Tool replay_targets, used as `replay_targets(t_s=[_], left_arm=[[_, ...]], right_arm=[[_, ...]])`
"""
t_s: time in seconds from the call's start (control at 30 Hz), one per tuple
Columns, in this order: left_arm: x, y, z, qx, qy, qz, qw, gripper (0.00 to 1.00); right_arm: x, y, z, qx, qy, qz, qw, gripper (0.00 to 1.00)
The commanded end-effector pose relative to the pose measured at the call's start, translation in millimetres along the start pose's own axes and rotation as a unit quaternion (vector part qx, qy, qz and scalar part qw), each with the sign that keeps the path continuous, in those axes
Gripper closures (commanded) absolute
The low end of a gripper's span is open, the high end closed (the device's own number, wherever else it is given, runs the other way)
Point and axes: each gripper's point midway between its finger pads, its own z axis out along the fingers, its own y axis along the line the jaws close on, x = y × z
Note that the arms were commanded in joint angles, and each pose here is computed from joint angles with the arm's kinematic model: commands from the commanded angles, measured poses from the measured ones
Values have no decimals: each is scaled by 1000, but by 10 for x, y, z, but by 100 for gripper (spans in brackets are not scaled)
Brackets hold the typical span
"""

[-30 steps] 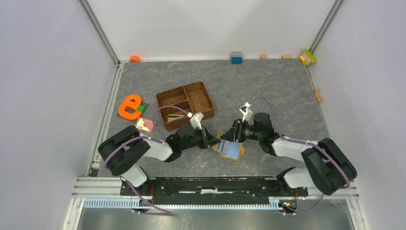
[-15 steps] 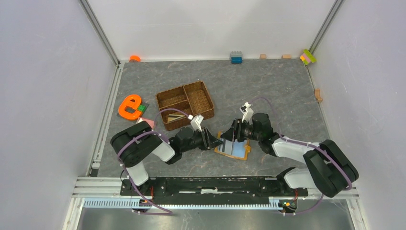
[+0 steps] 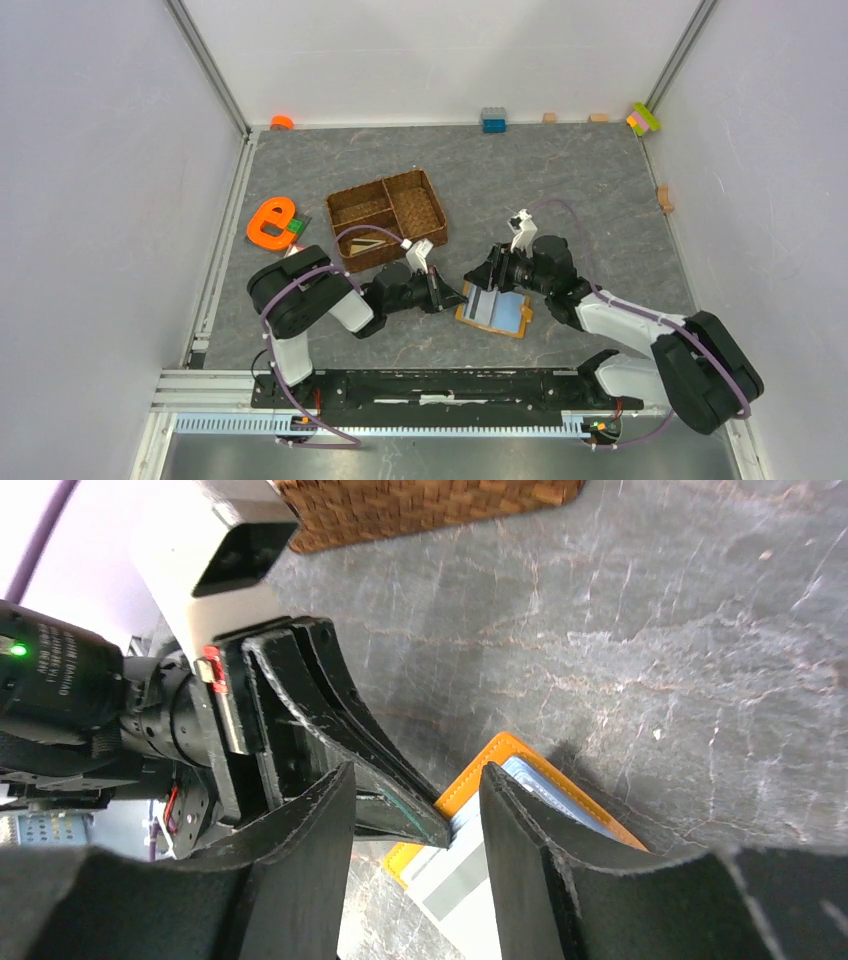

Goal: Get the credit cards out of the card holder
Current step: Remove the credit card from the card holder.

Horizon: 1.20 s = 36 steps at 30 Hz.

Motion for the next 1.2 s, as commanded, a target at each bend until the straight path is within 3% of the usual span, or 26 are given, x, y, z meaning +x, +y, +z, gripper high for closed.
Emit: replay_targets(t_s=[0.0, 0.33, 0.67, 1.03, 1.17], left_arm=[[-189, -143, 2, 28, -18, 30, 999, 96], [-226, -172, -111, 54, -21, 34, 998, 98], [-311, -116, -193, -1, -18, 64, 998, 98], [-365, -142, -248, -13, -23, 67, 997, 90], [-410, -212, -321, -13, -27, 81, 996, 89]], right_arm=[[-205, 40, -84, 13, -41, -32, 999, 45], [-455, 155, -222, 22, -77, -60, 995, 42], [-581, 277, -386, 15, -113, -68, 991, 42], [-430, 121, -255, 59, -82, -61, 993, 48], [-300, -42, -168, 110, -50, -55, 991, 51]])
